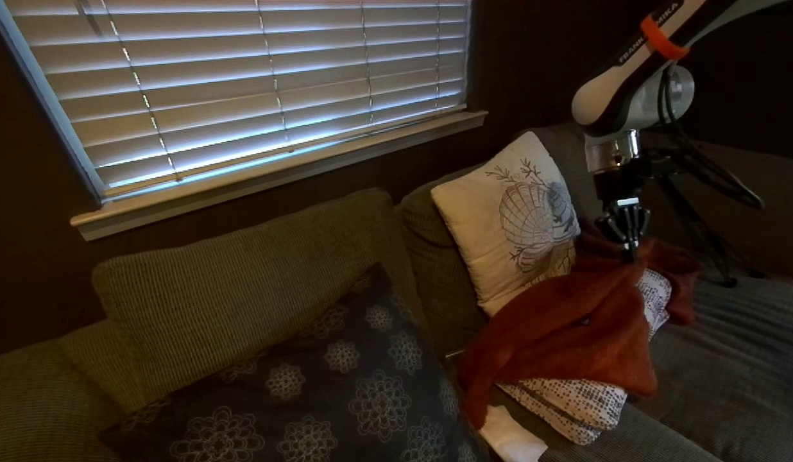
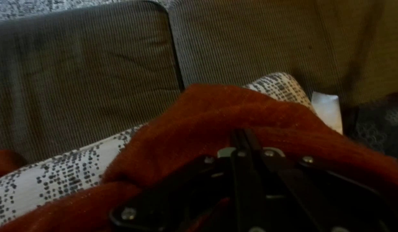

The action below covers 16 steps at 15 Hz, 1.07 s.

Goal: Fold the towel.

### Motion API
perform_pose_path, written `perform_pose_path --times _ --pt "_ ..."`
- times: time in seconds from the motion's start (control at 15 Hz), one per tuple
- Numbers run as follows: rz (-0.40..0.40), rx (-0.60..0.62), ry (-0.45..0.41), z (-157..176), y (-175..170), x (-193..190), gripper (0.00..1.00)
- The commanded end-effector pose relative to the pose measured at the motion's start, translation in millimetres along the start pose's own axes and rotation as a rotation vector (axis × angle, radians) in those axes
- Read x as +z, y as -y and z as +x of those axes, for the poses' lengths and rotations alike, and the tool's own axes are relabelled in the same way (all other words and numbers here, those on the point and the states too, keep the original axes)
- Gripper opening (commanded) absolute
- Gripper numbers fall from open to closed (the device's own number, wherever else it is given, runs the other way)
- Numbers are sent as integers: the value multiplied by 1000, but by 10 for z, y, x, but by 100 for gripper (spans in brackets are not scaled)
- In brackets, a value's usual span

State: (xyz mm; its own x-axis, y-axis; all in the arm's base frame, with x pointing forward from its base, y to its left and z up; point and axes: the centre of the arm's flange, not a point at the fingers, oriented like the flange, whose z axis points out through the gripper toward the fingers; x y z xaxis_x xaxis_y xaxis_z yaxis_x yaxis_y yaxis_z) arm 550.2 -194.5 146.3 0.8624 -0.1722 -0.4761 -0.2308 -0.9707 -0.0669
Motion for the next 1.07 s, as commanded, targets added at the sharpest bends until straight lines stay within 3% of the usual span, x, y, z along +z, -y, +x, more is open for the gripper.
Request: perform_pose_path --times 0.0,0.47,0.53,0.6,1.0 --pt "-107 -15 82 -89 -146 148 0" --pt "-204 20 125 -41 -289 343 0" --pt "-212 25 123 -31 -289 352 27" --pt "-209 26 124 -38 -285 351 28" --pt "-221 20 117 -69 -292 322 69"
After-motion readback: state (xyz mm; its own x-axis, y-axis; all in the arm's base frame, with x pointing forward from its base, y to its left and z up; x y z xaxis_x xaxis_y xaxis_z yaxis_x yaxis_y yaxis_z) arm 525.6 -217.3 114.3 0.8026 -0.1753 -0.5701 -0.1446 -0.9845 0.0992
